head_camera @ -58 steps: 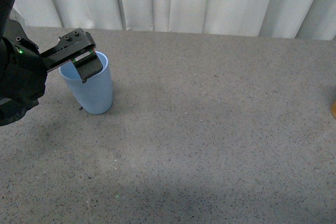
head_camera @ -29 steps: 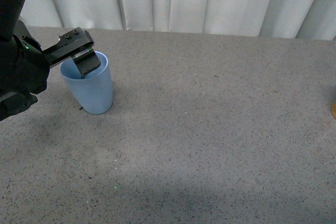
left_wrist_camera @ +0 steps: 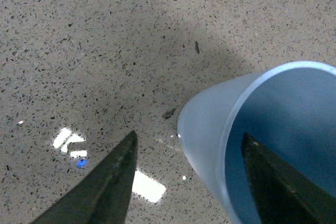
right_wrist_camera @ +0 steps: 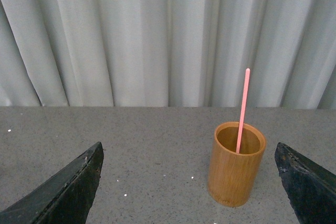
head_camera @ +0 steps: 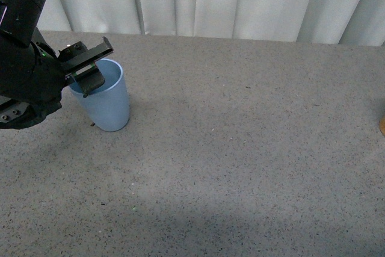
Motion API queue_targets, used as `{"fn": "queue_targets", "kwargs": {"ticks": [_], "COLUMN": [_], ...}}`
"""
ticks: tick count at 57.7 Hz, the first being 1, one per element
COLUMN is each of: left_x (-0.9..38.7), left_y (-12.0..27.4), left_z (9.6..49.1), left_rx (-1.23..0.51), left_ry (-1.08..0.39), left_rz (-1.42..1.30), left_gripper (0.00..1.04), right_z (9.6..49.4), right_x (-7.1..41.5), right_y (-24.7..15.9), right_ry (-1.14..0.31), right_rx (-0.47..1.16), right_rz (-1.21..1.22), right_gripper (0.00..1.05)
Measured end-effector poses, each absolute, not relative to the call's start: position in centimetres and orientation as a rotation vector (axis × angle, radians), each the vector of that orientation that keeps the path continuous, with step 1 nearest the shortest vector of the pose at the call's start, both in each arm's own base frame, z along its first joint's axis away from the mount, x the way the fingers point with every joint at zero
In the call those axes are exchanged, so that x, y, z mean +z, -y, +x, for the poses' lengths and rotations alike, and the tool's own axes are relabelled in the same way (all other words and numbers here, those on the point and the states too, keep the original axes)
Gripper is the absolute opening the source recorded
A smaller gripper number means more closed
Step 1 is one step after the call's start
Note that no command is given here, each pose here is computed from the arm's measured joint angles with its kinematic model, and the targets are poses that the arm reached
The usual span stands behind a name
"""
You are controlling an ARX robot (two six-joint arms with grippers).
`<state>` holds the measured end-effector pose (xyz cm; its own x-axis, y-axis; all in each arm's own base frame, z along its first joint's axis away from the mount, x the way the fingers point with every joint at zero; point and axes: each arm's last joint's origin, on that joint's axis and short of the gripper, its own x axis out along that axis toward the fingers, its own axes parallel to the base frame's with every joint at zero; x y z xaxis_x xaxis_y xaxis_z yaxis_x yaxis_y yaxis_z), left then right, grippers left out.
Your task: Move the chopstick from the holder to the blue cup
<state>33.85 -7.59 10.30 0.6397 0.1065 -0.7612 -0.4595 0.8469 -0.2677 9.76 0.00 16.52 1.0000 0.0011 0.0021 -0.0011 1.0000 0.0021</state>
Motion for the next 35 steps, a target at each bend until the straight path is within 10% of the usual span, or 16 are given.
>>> {"fn": "queue_targets", "kwargs": {"ticks": [14,35], "left_x": [10.8,12.7], "left_y": [8.9,9.4], "left_z": [34.2,33.4], "left_rx": [0.251,0.15], "left_ry": [-0.788,-0.744], "left_rz": [-0.481,-0.47], "left_gripper": [0.03,0.04], "right_z": [9.8,9.8], "right_x": [16.5,16.5], "right_y": [0.0,0.0], "right_ry": [0.002,0.002], "right_rx": [0.001,0.001], "right_rz": [0.002,0.002], "right_gripper": [0.95,0.95]}}
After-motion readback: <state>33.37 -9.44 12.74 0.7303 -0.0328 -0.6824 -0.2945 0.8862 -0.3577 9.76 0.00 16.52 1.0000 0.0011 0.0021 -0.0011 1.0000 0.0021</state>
